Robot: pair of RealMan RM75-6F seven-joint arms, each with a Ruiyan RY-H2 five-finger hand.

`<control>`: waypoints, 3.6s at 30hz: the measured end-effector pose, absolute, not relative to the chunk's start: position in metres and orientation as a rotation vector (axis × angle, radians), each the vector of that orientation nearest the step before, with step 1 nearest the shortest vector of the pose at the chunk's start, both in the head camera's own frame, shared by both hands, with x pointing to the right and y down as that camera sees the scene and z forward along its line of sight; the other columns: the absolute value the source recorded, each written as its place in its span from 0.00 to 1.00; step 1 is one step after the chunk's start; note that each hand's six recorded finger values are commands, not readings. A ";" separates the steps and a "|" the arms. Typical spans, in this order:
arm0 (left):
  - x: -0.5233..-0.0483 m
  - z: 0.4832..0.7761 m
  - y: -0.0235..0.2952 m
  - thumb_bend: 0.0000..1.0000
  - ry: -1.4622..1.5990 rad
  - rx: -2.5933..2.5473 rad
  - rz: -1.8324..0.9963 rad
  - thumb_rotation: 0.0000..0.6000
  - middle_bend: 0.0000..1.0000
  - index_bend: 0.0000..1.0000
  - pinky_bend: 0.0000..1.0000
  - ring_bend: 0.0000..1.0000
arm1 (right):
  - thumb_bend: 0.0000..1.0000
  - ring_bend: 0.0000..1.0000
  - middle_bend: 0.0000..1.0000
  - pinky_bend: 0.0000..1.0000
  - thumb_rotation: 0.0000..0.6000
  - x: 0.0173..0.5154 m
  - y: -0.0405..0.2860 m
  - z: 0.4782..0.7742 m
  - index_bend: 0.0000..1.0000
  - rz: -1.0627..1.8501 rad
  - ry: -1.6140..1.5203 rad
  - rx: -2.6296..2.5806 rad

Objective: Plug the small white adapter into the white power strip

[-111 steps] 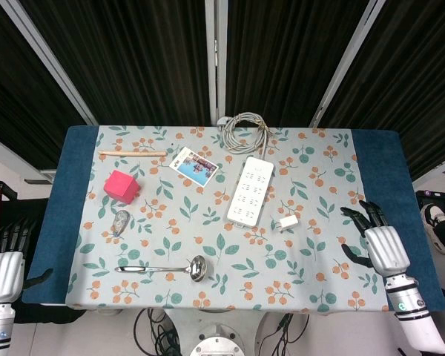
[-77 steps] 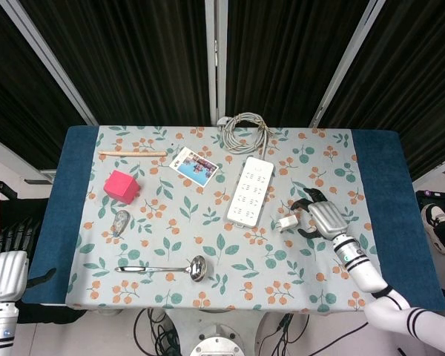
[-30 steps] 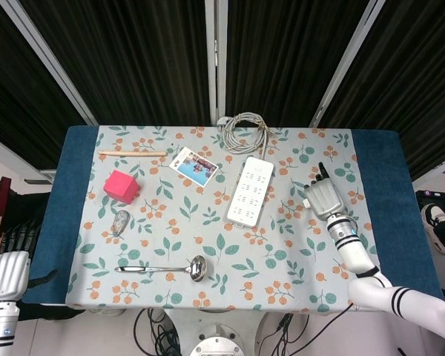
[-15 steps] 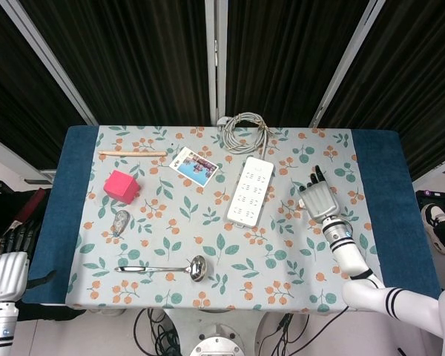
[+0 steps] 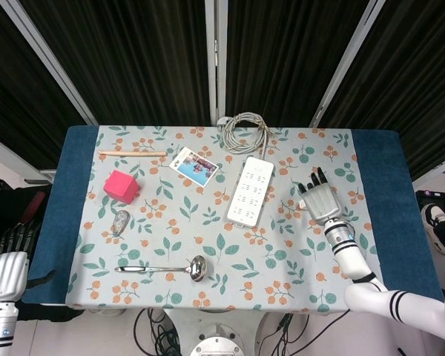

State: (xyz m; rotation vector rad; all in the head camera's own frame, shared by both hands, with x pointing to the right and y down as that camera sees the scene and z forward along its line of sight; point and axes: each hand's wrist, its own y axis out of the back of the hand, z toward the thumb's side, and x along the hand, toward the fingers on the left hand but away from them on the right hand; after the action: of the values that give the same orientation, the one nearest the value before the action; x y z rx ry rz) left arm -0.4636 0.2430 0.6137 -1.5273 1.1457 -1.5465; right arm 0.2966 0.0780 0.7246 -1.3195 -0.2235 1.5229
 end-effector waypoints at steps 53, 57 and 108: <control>-0.465 0.612 0.243 0.00 1.163 -1.522 -1.547 1.00 0.00 0.06 0.00 0.00 | 0.43 0.03 0.36 0.00 1.00 0.166 0.104 0.746 0.12 1.133 -0.422 -2.085; -0.465 0.612 0.244 0.00 1.165 -1.522 -1.544 1.00 0.00 0.06 0.00 0.00 | 0.43 0.03 0.35 0.00 1.00 0.184 0.108 0.736 0.12 1.140 -0.418 -2.056; -0.462 0.609 0.245 0.00 1.156 -1.530 -1.552 1.00 0.00 0.06 0.00 0.00 | 0.24 0.10 0.41 0.00 1.00 0.357 0.080 0.750 0.42 1.472 -0.972 -1.845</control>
State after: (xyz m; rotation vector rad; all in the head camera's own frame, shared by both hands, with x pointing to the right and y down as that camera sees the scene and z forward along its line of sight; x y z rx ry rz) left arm -0.4623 0.2448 0.6087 -1.5300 1.1559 -1.5518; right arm 0.3574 0.0804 0.7498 -1.8452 -0.9723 1.4722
